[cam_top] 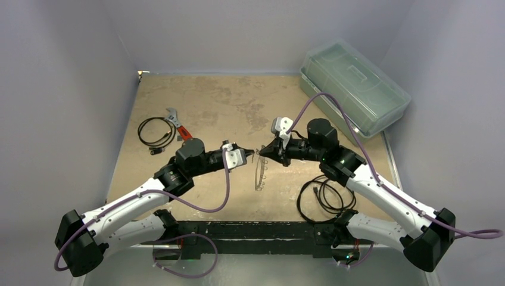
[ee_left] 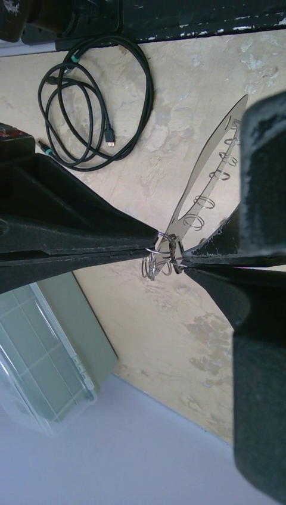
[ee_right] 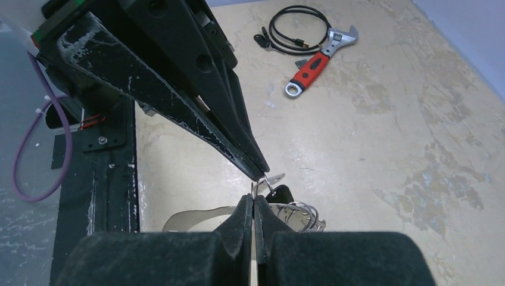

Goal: Put the keys on the keyring

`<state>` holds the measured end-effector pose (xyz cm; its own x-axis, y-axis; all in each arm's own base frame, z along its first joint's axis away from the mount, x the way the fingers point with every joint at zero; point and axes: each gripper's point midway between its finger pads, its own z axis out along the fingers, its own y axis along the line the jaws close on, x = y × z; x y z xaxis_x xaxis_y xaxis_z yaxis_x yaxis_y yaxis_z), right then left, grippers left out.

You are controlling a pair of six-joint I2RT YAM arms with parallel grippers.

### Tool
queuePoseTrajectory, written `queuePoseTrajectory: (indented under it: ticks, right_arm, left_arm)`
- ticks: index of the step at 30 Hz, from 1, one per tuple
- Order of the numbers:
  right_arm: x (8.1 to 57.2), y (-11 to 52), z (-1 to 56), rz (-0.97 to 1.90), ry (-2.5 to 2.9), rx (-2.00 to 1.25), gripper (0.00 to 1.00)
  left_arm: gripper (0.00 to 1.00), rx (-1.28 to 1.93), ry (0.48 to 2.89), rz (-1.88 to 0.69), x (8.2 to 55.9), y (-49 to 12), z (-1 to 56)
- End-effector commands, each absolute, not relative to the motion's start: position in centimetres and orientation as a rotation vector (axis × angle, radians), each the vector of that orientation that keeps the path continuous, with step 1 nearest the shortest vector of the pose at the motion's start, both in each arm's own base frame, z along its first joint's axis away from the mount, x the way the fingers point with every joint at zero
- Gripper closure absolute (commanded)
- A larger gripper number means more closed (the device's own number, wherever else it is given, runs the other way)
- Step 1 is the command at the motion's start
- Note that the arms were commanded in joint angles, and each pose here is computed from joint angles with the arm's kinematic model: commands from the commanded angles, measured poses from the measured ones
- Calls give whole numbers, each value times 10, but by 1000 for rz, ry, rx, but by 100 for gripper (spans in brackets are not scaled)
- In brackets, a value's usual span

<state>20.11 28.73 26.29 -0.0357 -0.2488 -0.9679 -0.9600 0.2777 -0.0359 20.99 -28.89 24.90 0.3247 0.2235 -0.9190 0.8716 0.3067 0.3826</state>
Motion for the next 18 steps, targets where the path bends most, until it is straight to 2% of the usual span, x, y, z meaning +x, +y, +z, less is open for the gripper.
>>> queuePoseTrajectory:
  ticks: [1,18]
  right_arm:
    - [206,291,296,831,1404,-1167,100]
    - [202,296,280,864,1425,-1235,100]
  left_arm:
    - [100,1223,1103,-625,201,-291,263]
    - [100,1234,1092,-636,197,-290,262]
